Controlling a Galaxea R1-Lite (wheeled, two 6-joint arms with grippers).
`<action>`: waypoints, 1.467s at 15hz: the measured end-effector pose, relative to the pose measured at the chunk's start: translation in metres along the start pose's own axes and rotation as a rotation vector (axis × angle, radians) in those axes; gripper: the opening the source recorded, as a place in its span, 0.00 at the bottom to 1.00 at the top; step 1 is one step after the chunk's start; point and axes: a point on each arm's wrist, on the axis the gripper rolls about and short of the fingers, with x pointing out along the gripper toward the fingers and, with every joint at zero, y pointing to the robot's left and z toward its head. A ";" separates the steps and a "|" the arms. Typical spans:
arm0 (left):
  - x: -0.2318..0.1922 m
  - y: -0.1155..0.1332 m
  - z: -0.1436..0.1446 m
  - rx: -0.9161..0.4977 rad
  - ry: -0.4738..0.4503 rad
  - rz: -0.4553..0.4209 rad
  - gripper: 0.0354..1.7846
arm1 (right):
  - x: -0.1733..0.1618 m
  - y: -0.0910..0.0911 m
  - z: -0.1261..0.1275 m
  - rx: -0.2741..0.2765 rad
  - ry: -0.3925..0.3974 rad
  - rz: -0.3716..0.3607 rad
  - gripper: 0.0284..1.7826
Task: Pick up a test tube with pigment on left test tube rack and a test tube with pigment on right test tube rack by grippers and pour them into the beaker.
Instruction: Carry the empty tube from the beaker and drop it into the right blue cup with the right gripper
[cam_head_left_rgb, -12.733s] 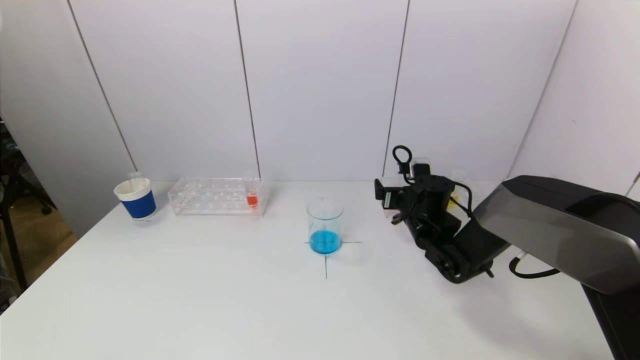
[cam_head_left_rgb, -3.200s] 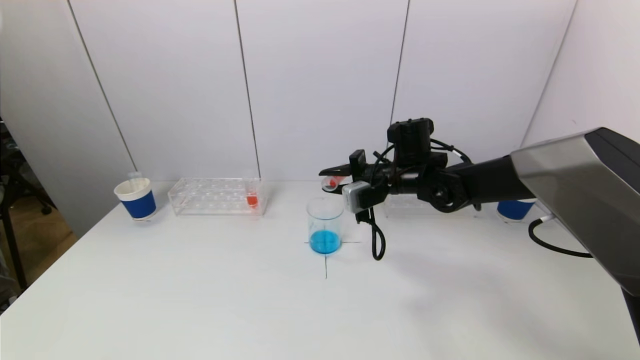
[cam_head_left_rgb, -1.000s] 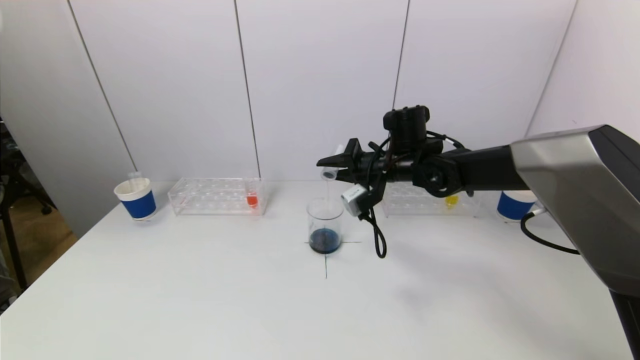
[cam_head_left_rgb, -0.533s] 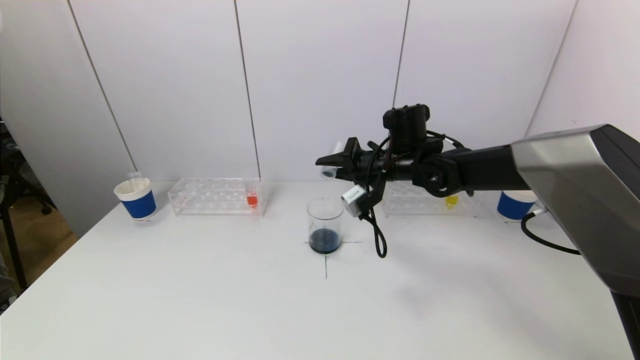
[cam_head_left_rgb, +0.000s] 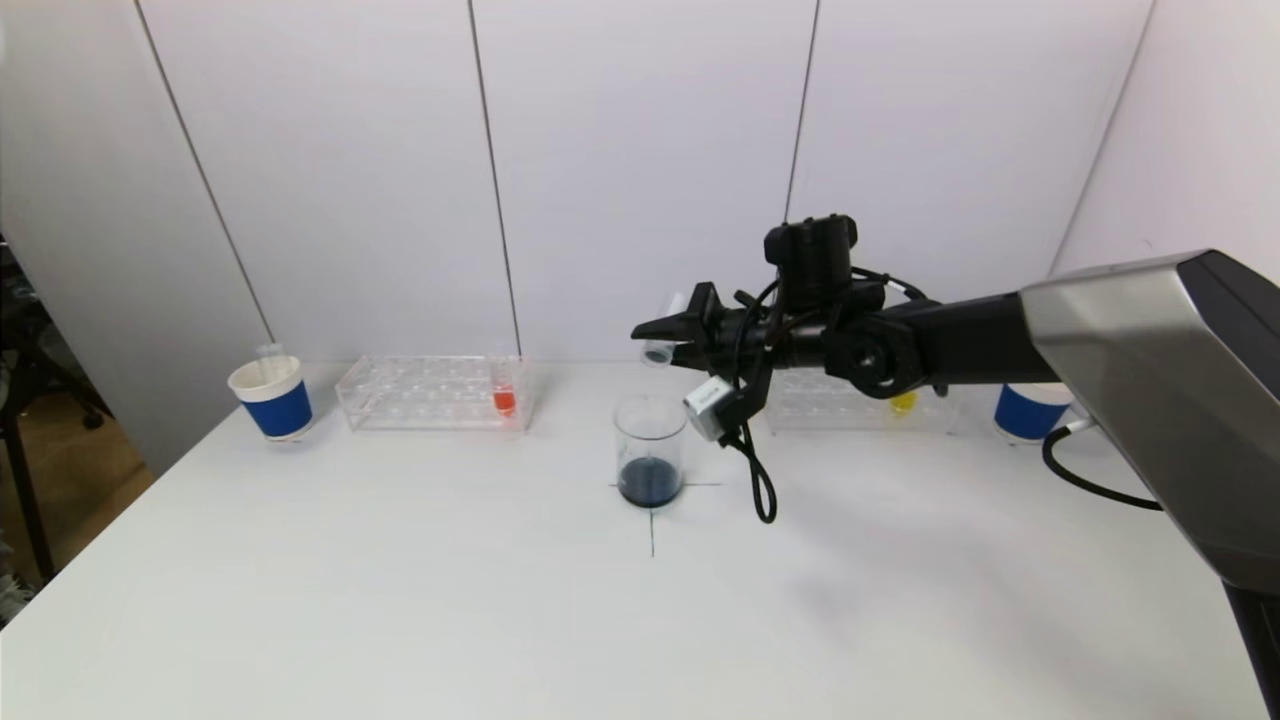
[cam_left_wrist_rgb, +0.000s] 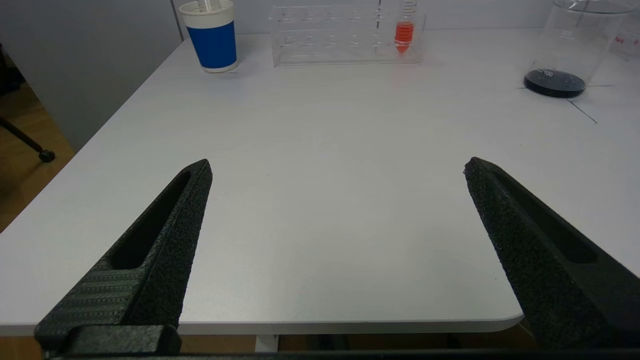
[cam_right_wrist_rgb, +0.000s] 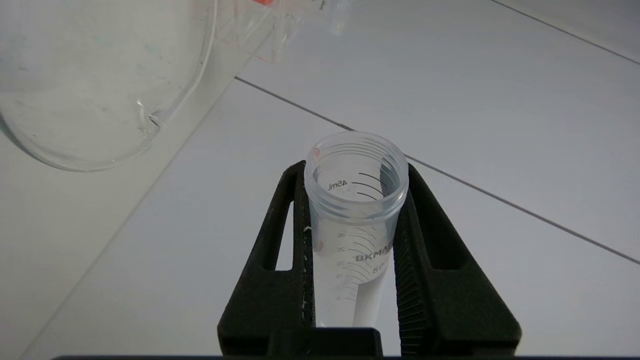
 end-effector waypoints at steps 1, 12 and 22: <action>0.000 0.000 0.000 0.000 0.000 0.000 0.99 | -0.001 0.000 0.000 0.024 -0.001 0.003 0.27; 0.000 0.000 0.000 0.000 0.000 0.000 0.99 | -0.032 -0.045 -0.012 0.658 0.115 -0.182 0.27; 0.000 0.000 0.000 0.000 0.000 0.000 0.99 | -0.076 -0.106 -0.032 1.369 0.336 -0.551 0.27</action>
